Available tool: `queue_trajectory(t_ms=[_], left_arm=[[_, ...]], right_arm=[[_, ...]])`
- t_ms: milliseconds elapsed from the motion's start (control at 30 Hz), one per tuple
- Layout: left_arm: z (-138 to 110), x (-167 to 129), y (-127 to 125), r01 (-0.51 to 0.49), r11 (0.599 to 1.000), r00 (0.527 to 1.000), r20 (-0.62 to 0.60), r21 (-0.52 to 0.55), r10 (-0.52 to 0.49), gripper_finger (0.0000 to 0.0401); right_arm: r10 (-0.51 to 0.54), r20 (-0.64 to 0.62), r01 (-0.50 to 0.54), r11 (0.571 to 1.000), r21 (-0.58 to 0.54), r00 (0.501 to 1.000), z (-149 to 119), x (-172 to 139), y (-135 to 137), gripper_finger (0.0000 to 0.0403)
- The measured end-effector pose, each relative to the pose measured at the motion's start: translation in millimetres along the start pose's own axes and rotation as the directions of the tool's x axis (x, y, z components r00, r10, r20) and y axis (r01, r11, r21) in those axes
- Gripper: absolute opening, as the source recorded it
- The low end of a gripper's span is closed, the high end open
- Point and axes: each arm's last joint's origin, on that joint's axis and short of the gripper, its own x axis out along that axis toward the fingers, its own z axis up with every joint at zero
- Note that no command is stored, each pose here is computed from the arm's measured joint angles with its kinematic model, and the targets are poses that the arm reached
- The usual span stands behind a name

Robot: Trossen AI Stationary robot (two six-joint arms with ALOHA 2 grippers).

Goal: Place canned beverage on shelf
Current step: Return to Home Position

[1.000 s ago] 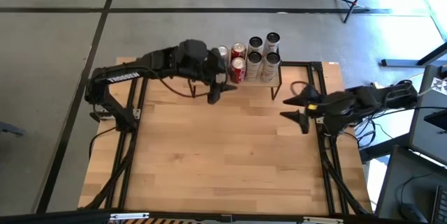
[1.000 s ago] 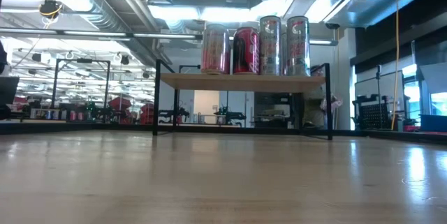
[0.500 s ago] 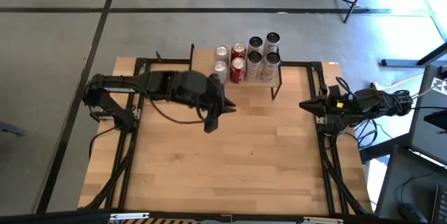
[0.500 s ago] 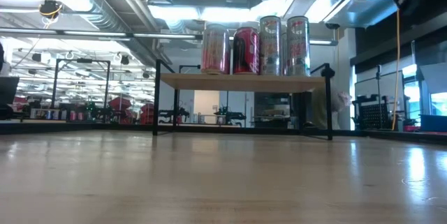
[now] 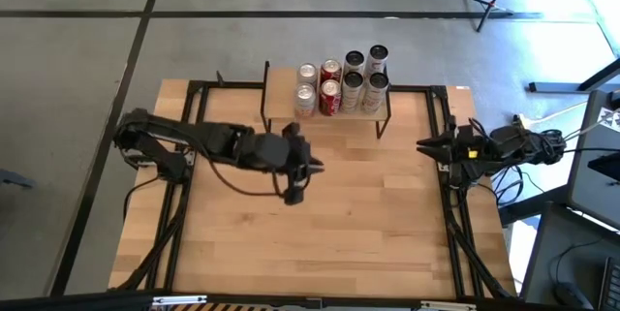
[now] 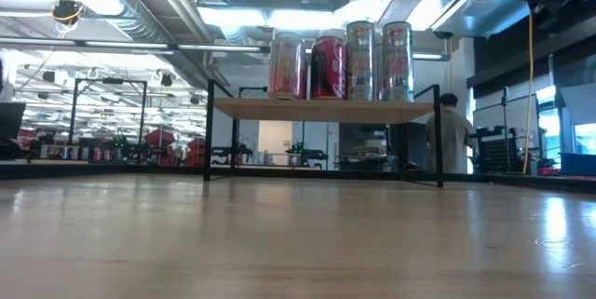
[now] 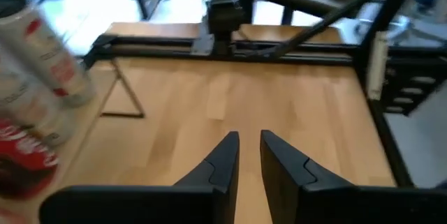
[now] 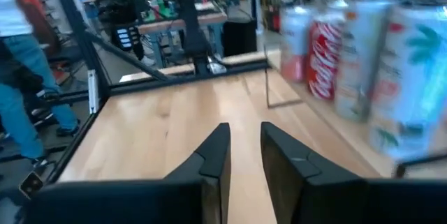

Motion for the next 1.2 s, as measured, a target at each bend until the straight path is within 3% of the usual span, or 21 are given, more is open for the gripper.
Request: queue_trajectory(t_ms=[133, 267, 433, 667, 933, 1200], left_arm=[[-18, -8, -4, 0.032, 0.999, 0.999, 0.034, 0.022, -0.033, 0.0043], [-53, -14, 8, 0.008, 1.000, 0.999, 0.036, 0.009, -0.008, 0.0046], [-95, -46, 30, 0.070, 0.997, 0.979, 0.191, -0.032, -0.063, 0.0049], [-166, -76, 54, 0.080, 0.996, 0.939, 0.338, -0.042, -0.061, 0.0046], [-236, -82, 73, 0.049, 0.997, 0.910, 0.415, -0.056, -0.022, 0.0045], [-280, -83, 80, 0.109, 0.993, 0.859, 0.507, -0.053, -0.067, 0.0045]], right_arm=[[0.077, 0.025, -0.076, 0.996, -0.054, 0.997, -6, 8, 4, 0.0069], [0.100, 0.044, -0.096, 0.993, -0.070, 0.994, -20, 21, 7, 0.0069], [0.143, 0.100, -0.135, 0.987, -0.087, 0.985, -32, 32, 10, 0.0069], [0.147, 0.145, -0.138, 0.988, -0.074, 0.978, -40, 30, 8, 0.0069], [0.154, 0.203, -0.137, 0.986, -0.094, 0.967, -38, 22, 5, 0.0069], [0.156, 0.186, -0.139, 0.985, -0.102, 0.970, -39, 22, 5, 0.0069]])
